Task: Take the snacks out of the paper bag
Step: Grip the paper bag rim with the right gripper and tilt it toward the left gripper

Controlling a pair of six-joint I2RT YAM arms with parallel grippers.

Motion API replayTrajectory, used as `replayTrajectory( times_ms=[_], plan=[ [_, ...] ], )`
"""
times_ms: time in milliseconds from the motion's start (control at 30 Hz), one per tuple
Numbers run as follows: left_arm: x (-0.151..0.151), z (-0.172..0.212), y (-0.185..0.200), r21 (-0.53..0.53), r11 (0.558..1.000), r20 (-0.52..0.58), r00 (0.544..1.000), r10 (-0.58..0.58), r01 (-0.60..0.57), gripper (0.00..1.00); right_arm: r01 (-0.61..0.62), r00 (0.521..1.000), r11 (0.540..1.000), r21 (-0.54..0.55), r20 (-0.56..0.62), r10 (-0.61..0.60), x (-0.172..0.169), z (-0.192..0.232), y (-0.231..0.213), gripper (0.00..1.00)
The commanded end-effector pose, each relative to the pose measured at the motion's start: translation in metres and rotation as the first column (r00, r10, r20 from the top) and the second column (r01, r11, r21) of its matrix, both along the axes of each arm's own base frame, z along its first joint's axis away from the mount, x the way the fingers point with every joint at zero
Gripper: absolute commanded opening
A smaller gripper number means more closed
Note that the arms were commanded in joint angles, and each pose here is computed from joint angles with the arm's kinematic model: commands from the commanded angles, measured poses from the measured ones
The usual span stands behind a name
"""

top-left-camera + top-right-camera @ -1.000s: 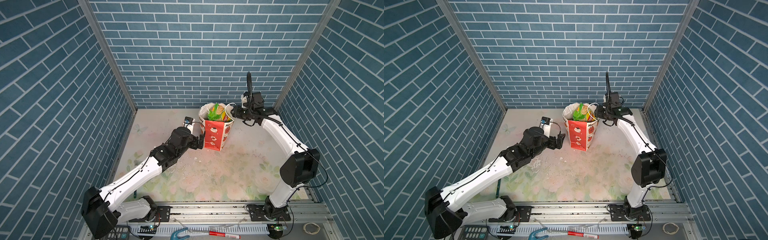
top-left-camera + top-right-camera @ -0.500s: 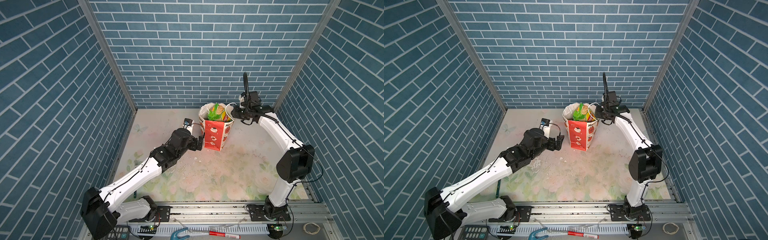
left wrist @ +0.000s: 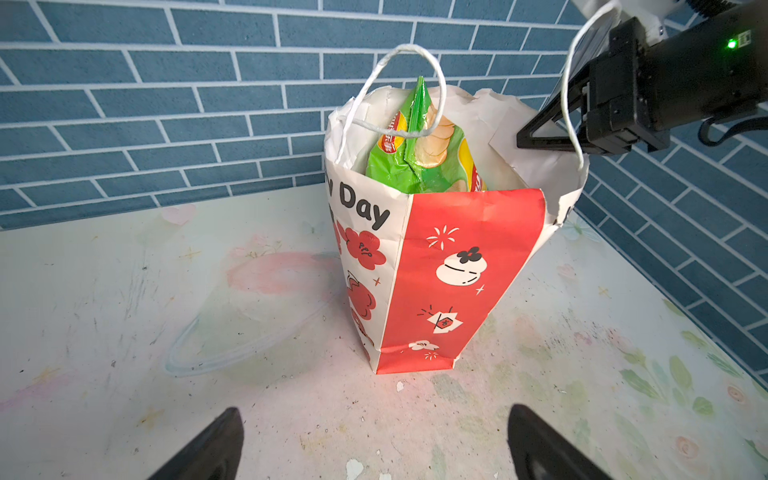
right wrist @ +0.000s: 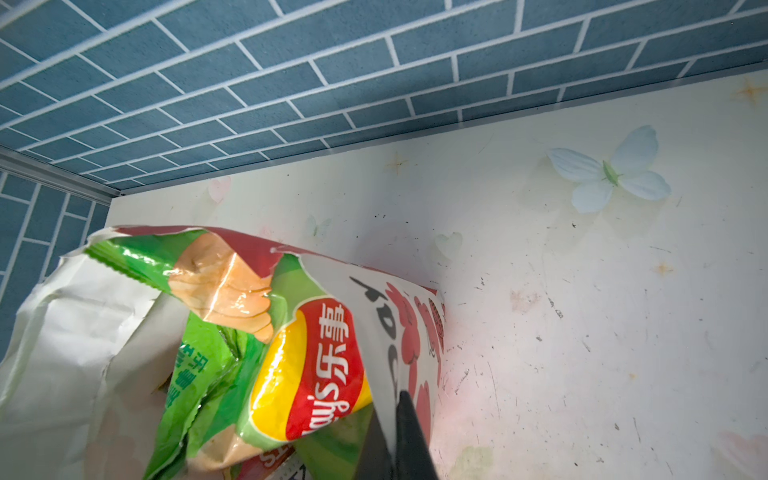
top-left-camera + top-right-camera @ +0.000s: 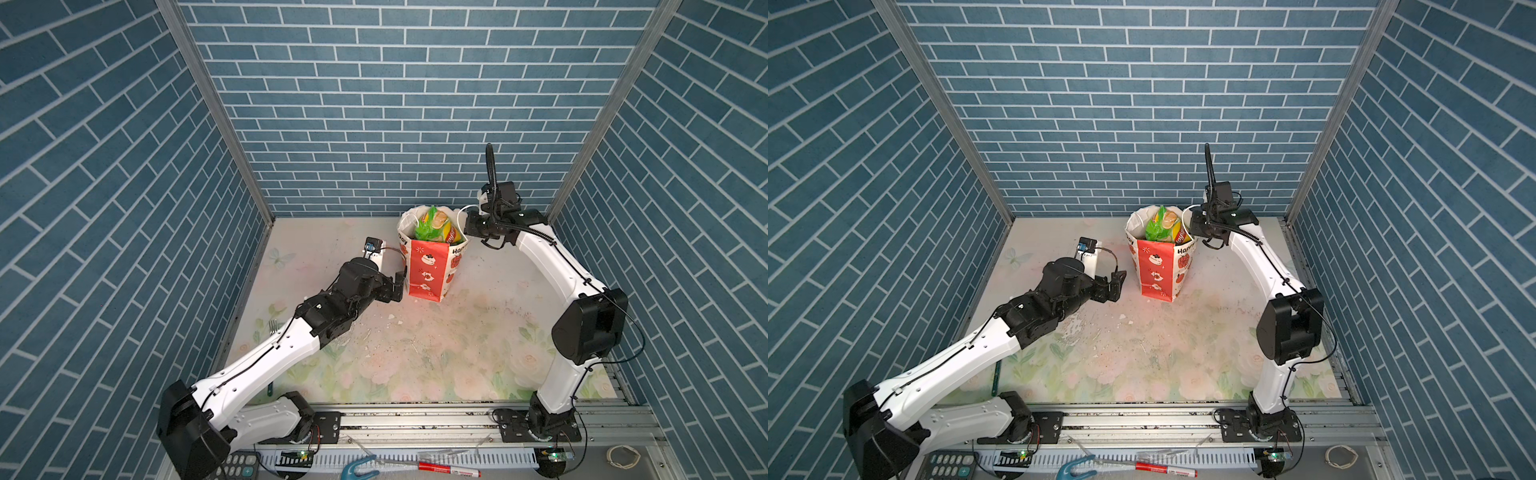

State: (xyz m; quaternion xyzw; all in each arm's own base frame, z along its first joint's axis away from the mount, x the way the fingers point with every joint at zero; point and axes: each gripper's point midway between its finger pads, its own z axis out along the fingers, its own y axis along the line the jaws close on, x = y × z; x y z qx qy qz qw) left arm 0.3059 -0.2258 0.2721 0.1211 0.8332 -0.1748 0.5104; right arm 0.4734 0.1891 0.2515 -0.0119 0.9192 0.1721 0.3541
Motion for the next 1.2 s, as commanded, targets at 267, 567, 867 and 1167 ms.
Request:
replayTrajectory(
  times_ms=[267,567,867,1167],
  plan=[
    [-0.005,0.003,-0.002,-0.018,1.0,-0.001,1.0,-0.019,0.019,1.0,0.054,0.979,0.987,-0.151,0.201,-0.023,-0.001,0.071,-0.032,0.0],
    [-0.005,0.008,-0.003,-0.03,0.999,0.03,0.999,-0.028,0.029,1.0,0.154,0.965,0.954,-0.257,0.244,-0.09,-0.017,0.094,-0.07,0.0],
    [-0.005,0.007,-0.014,-0.06,0.996,0.01,0.998,-0.061,0.062,1.0,0.229,0.939,0.905,-0.358,0.327,-0.108,-0.027,0.122,-0.105,0.0],
    [-0.008,0.002,-0.008,-0.051,0.997,0.0,0.999,-0.049,0.049,1.0,0.11,0.956,0.924,-0.368,0.294,0.004,-0.02,0.109,-0.083,0.0]
  ],
)
